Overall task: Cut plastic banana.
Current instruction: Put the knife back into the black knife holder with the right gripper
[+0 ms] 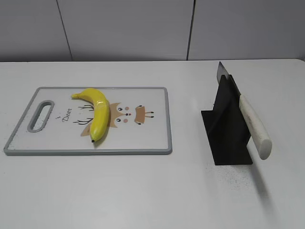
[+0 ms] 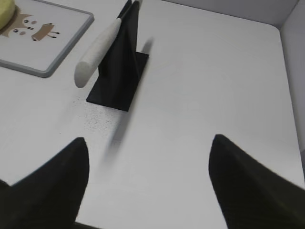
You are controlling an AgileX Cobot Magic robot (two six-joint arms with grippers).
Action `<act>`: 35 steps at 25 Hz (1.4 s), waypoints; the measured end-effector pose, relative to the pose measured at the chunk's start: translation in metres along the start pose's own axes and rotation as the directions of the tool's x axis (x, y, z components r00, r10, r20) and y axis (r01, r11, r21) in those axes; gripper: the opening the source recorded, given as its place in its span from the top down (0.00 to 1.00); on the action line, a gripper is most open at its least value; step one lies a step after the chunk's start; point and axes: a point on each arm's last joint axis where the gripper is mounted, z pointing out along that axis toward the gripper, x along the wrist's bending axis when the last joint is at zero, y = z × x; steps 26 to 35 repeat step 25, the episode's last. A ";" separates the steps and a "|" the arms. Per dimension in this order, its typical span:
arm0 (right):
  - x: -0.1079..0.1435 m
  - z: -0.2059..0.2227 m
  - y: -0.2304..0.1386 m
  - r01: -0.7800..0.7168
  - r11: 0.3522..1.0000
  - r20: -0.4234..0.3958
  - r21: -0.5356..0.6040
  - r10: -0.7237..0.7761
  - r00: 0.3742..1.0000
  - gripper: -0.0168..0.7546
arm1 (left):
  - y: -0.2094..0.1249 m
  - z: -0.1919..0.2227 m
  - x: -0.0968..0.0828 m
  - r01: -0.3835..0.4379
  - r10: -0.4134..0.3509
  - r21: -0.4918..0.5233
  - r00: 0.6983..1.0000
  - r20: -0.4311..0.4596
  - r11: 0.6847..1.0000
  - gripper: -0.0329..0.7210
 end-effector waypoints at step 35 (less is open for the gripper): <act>0.001 0.000 0.000 -0.081 0.997 0.167 0.007 0.079 0.983 0.21 | 0.000 0.000 0.000 0.000 0.000 0.000 1.000 0.000 1.000 0.18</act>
